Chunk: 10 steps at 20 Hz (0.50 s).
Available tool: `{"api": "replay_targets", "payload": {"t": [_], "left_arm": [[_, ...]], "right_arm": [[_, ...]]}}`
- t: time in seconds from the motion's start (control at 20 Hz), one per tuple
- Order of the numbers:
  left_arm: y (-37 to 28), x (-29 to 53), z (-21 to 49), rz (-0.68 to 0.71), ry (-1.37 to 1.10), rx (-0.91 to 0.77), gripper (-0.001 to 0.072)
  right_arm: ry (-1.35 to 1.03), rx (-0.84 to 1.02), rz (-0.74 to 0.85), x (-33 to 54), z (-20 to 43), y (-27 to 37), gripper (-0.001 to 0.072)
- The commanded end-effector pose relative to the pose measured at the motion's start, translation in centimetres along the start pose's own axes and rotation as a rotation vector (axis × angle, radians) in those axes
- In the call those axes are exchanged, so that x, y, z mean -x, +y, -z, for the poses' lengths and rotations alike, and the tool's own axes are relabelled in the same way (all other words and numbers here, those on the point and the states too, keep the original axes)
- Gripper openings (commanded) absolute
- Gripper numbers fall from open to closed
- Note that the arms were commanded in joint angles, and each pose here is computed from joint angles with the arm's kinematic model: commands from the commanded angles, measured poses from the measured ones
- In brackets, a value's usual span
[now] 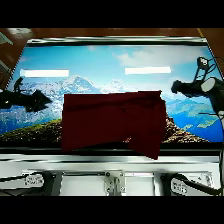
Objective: Fold the shirts.
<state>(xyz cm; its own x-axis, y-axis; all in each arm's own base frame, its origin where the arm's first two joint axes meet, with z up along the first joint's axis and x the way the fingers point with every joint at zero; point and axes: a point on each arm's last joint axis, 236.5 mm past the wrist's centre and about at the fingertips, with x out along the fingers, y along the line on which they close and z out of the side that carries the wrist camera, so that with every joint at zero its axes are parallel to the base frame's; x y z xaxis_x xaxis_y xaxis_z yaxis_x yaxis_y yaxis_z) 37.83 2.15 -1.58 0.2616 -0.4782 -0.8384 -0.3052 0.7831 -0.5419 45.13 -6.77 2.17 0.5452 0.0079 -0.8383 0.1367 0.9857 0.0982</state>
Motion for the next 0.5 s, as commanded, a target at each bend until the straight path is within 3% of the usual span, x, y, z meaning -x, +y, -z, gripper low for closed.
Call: {"api": "replay_targets", "payload": {"t": [0.0,0.05,0.25,0.45], "left_arm": [[7.4,3.7,9.5,-0.277,0.25,0.136,0.0649],[7.1,2.4,11.7,-0.229,0.271,0.174,0.0708],[6.2,-3.3,19.0,-0.062,0.379,0.231,0.0708],[7.1,-5.7,21.1,-0.054,0.37,0.273,0.0705]], "right_arm": [[0.34,0.041,0.18,4.0,8.1,-8.2,0.0583],[0.412,-0.032,0.125,3.6,10.6,-8.5,0.0584],[0.451,-0.283,-0.148,1.3,14.5,-5.3,0.0584],[0.425,-0.308,-0.187,0.5,14.3,-4.5,0.0583]]}}
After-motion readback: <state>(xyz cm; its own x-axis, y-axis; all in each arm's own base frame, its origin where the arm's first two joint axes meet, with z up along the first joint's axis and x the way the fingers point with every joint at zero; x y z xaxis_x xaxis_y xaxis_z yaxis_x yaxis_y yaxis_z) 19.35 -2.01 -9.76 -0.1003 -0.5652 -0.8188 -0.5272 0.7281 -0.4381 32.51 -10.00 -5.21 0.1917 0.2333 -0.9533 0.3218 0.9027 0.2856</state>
